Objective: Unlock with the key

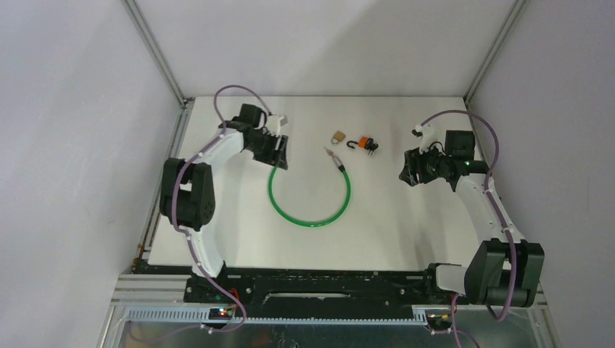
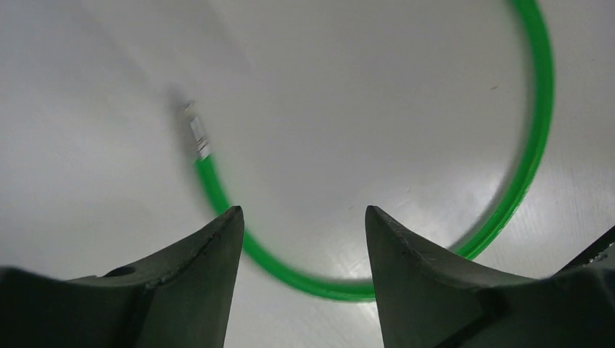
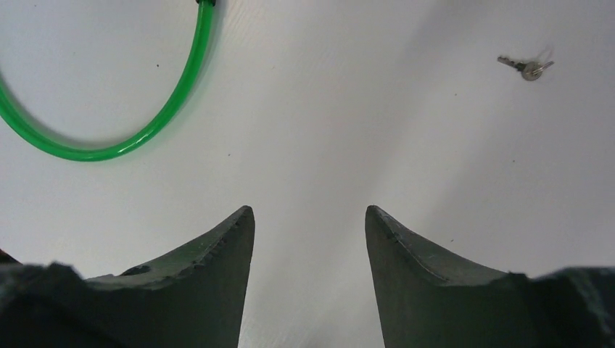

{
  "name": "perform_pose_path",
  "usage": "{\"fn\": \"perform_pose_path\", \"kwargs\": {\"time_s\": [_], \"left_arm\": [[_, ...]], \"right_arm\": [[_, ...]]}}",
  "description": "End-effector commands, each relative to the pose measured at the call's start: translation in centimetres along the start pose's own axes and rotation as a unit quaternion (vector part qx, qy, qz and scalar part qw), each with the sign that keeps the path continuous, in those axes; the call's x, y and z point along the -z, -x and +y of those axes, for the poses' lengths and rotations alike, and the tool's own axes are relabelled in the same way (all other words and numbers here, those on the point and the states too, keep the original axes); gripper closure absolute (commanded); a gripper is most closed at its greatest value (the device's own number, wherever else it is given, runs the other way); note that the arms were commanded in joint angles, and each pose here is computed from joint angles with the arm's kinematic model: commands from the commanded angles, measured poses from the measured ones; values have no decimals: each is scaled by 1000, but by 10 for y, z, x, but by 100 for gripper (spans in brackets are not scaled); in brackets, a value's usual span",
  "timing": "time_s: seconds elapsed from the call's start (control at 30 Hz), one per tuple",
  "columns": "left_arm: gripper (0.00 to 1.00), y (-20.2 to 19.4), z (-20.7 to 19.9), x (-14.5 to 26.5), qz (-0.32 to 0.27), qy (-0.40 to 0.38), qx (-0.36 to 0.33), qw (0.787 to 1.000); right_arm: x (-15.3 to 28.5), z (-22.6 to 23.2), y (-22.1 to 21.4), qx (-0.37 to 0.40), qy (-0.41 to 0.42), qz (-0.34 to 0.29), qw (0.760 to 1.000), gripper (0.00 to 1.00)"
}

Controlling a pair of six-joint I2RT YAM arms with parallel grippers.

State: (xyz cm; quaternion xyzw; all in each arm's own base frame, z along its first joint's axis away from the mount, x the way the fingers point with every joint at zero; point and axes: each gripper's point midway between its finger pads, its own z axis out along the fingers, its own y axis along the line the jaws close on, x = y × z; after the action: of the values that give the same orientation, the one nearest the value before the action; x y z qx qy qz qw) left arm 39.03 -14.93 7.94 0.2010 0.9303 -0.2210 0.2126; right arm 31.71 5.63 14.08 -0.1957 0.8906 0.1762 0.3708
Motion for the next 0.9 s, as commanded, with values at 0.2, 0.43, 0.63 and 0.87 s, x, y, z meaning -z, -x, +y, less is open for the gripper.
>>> {"fn": "perform_pose_path", "kwargs": {"time_s": [0.2,0.43,0.63,0.87], "left_arm": [[33,65,-35,-4,-88,3,-62,994],[23,57,-18,41,-142,95,-110,979],[11,45,-1,76,-170,139,-101,970],[5,21,0,88,-147,59,-44,986]], "right_arm": [[-1,17,23,90,4,-33,995,36],[-20,12,60,144,-48,-46,987,30],[-48,14,99,171,-60,-51,982,26],[-87,-36,96,94,-113,28,989,30]]}}
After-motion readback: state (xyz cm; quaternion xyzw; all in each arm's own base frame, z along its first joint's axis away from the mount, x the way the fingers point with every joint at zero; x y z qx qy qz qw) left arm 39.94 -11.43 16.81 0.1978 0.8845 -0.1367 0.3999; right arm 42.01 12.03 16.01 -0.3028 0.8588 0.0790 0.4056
